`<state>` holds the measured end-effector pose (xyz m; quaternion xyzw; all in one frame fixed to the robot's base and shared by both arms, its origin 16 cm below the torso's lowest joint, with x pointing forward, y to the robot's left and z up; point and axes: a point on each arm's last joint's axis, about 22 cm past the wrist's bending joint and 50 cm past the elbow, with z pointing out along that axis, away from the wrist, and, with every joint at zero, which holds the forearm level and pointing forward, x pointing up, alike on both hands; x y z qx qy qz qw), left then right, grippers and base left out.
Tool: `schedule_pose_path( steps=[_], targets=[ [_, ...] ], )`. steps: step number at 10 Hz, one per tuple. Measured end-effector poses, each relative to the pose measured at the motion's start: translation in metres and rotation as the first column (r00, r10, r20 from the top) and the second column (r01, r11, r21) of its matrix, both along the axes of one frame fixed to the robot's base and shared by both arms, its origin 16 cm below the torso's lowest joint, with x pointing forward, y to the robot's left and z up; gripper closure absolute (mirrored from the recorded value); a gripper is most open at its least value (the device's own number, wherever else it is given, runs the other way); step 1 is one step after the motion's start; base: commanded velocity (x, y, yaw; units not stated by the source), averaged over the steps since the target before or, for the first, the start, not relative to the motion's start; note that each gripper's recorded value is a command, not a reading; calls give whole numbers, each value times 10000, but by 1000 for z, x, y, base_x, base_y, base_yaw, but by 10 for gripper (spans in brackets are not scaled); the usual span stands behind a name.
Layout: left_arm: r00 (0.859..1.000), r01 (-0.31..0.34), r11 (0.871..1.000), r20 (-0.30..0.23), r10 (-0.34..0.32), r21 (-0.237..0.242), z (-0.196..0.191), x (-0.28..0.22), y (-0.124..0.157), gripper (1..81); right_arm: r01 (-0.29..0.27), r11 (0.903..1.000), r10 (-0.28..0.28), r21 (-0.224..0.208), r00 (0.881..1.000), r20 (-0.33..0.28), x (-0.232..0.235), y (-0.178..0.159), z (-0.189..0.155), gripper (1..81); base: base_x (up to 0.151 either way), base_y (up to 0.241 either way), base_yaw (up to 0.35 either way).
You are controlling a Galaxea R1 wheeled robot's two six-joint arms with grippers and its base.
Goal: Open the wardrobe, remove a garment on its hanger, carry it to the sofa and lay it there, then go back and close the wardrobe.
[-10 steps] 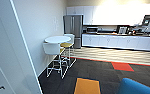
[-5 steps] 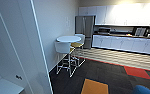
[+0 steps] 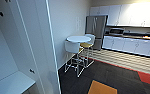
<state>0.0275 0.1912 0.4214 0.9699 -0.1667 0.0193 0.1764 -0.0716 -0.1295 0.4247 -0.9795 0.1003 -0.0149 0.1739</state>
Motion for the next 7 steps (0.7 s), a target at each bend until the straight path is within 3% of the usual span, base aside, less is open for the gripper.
schedule_pose_path(
  steps=[7],
  targets=[
    [10000,38,9999,3,-38,-101,1,0,-6,10,-4,10000,4,-4,10000,-22,-2,0,0,10,0,0,301]
  ],
)
